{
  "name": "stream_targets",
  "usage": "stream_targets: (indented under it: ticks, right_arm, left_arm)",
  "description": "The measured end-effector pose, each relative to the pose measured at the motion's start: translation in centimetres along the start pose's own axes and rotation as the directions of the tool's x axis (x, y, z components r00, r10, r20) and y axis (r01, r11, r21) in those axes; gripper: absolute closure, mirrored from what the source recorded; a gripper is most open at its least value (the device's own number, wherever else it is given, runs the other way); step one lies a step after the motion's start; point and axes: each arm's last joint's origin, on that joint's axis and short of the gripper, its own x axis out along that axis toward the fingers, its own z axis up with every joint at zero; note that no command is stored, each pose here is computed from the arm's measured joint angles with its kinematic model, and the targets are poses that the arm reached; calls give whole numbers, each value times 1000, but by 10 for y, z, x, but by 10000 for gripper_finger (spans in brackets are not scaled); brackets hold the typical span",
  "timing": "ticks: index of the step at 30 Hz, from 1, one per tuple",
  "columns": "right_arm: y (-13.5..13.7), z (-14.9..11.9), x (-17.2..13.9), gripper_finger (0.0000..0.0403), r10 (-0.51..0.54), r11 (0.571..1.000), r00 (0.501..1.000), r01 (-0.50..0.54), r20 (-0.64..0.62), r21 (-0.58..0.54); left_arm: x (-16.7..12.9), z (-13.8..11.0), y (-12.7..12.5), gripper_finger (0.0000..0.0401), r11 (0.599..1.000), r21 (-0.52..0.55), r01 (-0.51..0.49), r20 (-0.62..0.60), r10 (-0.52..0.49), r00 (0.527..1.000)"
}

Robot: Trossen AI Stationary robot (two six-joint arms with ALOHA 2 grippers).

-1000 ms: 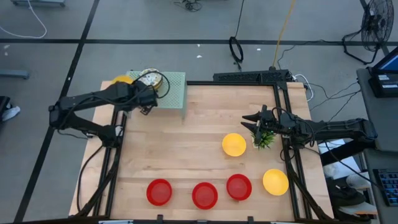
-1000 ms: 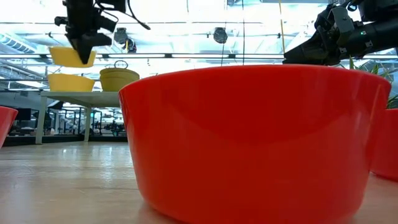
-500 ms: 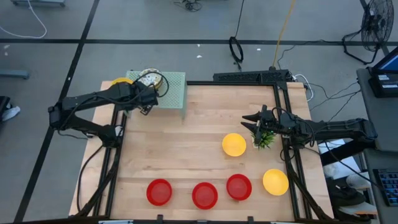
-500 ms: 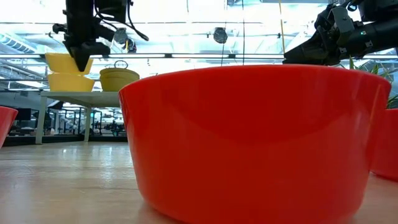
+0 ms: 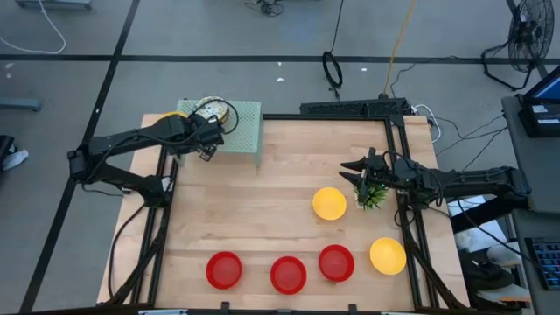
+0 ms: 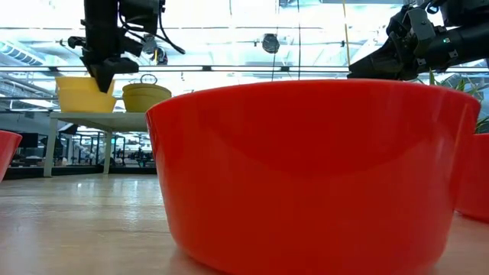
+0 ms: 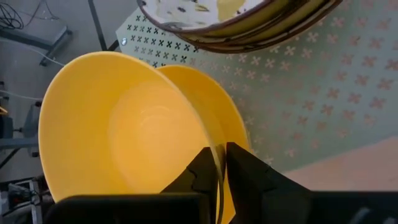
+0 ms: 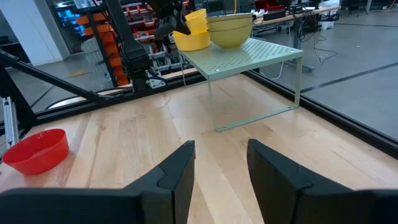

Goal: Pick & Place Mini bowls
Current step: Stack the yellow bowl on the yellow bowl on the shelf, then put the red bowl on the shelf

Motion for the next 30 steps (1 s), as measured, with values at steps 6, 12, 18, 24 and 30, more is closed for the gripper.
stream_targets:
  ticks: [6, 12, 18, 24, 30]
  right_arm:
    - [0, 0, 0, 266, 0, 1000, 1000, 0, 0, 0]
    - [0, 0, 0, 266, 0, 1000, 1000, 0, 0, 0]
    - [0, 0, 0, 266, 0, 1000, 1000, 0, 0, 0]
    - [0, 0, 0, 266, 0, 1000, 1000, 0, 0, 0]
    - [0, 0, 0, 266, 0, 1000, 1000, 0, 0, 0]
  left_arm:
    - [-1, -1, 2, 323, 1000, -16, -3, 9, 3, 1000]
    - [-6, -2, 7, 240, 999, -42, 27, 50, -25, 998]
    - [-18, -3, 16, 190, 991, -76, 111, 170, -97, 981]
    - [-33, -4, 20, 183, 973, -58, 223, 304, -195, 932]
    - [-46, -7, 4, 187, 924, 2, 381, 335, -360, 871]
